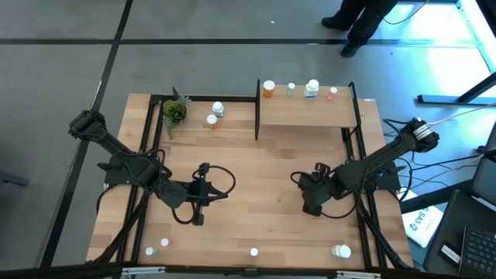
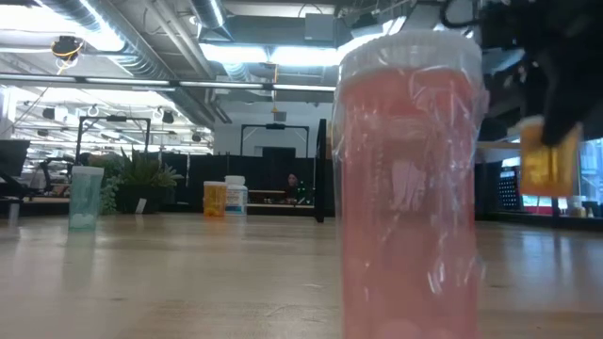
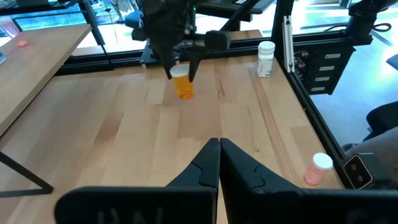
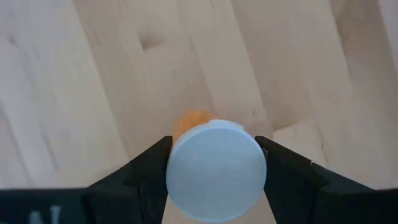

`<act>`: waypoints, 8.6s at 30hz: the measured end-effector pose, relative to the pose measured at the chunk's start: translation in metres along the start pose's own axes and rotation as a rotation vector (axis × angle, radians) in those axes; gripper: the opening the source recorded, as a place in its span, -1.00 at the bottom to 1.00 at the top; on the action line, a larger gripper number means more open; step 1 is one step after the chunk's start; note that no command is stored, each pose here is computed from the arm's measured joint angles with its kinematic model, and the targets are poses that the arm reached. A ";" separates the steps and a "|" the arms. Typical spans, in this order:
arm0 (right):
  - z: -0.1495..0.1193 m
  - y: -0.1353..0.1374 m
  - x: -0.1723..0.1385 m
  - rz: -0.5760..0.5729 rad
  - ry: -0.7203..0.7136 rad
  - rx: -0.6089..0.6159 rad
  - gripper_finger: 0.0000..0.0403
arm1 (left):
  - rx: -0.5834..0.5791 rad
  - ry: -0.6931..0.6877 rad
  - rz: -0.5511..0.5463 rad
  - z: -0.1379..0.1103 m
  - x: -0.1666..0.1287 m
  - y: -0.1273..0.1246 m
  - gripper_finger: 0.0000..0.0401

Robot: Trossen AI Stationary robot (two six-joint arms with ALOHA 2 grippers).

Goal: Pick and place medicine bottles onto shelf by color

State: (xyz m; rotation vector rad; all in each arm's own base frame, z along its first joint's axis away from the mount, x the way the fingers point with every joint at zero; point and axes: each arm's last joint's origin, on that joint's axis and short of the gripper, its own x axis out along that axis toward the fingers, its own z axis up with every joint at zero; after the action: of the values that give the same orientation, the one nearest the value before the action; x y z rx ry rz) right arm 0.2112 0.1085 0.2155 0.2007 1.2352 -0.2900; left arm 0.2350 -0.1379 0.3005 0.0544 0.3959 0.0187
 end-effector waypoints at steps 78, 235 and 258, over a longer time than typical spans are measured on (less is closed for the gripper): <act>0.262 -0.224 -0.049 -0.119 -0.055 -0.227 0.08 | -0.003 -0.032 0.533 0.005 0.014 0.048 -1.00; 0.172 -0.046 -0.114 -0.571 -0.161 -0.187 0.27 | -0.636 0.640 0.559 -0.061 0.002 0.236 -1.00; 0.184 -0.040 -0.114 -0.519 -0.294 -0.118 0.27 | -0.635 0.619 0.554 -0.060 0.008 0.237 -1.00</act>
State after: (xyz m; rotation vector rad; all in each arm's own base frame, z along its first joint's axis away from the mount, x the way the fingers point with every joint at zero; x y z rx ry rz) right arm 0.3292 0.0270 0.3830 -0.2636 0.9914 -0.6684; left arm 0.2169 0.1022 0.2553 -0.4823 0.9671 0.7190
